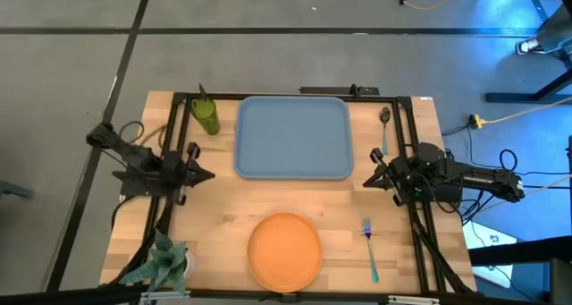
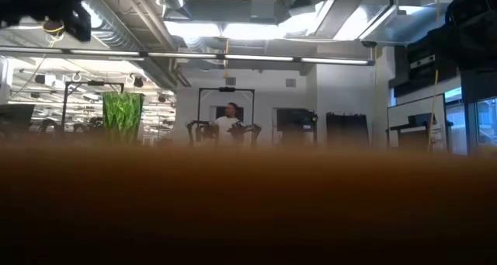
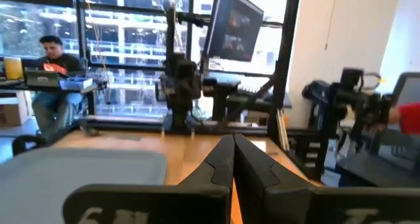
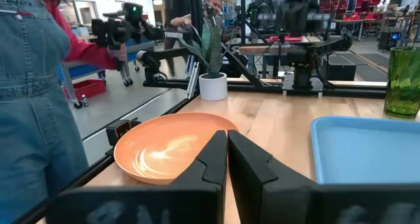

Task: Pick and place plate/cup/fork/spoon on tray
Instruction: Put the green glass on the blue tray

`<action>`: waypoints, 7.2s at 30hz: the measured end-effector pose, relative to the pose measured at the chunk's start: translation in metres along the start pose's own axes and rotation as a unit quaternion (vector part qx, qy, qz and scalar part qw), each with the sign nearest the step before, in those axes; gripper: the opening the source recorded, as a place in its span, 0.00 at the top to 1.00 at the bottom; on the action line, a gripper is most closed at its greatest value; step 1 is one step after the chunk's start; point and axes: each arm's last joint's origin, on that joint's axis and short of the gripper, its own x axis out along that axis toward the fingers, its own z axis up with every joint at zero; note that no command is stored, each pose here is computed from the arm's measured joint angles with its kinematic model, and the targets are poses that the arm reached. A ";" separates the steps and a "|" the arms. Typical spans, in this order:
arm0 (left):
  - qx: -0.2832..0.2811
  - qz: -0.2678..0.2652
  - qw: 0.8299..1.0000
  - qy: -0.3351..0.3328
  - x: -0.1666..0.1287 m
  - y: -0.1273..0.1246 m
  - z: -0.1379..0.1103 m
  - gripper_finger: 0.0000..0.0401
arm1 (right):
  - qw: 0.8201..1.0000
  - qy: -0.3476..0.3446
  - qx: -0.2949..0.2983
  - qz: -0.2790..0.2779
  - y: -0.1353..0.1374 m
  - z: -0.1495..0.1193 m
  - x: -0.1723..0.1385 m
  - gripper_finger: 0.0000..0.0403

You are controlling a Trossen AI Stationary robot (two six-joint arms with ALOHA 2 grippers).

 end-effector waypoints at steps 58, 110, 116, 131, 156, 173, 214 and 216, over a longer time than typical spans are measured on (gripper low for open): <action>-0.257 0.383 0.829 0.317 0.074 0.012 0.154 0.90 | 0.946 0.247 0.165 -0.133 0.001 0.144 0.004 0.95; -0.215 0.641 0.572 0.464 0.122 0.171 0.075 0.80 | 0.938 0.253 0.198 -0.131 -0.001 0.142 0.009 0.95; -0.215 0.652 0.553 0.472 0.116 0.175 0.075 0.80 | 0.938 0.253 0.198 -0.132 -0.001 0.142 0.009 0.95; -0.245 0.643 0.553 0.470 0.113 0.178 0.075 0.80 | 0.937 0.253 0.200 -0.132 -0.001 0.142 0.009 0.95; -0.263 0.629 0.557 0.475 0.106 0.188 0.077 0.80 | 0.938 0.253 0.204 -0.118 -0.001 0.142 0.009 0.95; -0.273 0.620 0.546 0.492 0.113 0.197 0.063 0.80 | 0.939 0.253 0.207 -0.106 0.000 0.142 0.009 0.95; -0.094 0.417 0.700 0.572 0.215 0.198 0.127 0.99 | 0.940 0.253 0.203 -0.107 0.000 0.142 0.009 0.95; -0.094 0.415 0.694 0.581 0.224 0.206 0.120 0.99 | 0.940 0.254 0.203 -0.107 0.000 0.142 0.009 0.95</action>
